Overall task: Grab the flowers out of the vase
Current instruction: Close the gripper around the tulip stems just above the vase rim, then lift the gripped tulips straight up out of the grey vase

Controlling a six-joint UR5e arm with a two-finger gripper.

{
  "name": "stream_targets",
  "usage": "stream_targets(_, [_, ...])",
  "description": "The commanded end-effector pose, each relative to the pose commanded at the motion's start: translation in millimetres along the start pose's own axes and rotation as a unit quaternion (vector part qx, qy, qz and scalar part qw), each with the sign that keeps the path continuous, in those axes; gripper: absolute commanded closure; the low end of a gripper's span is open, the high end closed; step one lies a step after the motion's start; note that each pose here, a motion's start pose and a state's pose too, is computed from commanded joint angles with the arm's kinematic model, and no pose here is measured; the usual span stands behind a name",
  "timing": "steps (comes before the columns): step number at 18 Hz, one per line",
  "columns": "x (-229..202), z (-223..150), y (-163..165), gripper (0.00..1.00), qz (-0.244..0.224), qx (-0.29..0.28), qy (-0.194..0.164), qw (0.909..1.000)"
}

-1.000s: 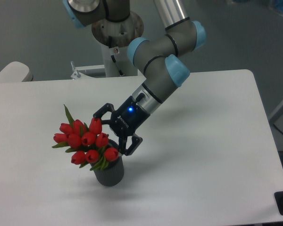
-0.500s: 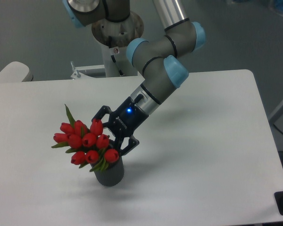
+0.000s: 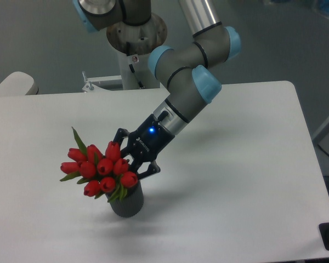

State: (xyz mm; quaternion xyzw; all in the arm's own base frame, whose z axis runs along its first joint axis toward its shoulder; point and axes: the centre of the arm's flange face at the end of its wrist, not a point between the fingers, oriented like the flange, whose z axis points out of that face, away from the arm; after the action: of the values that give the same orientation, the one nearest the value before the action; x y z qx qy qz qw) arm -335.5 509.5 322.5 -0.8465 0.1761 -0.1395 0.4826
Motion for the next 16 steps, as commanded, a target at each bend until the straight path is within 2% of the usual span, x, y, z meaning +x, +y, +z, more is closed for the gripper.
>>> stream_targets(8, [-2.3, -14.6, -6.1, 0.68, -0.01, 0.006, -0.012, 0.9999])
stream_targets(12, [-15.2, -34.9, -37.0, 0.68, -0.027, 0.014, -0.033, 0.999])
stream_targets(16, [-20.5, -45.3, -51.9, 0.68, -0.036, 0.019, -0.043, 0.9982])
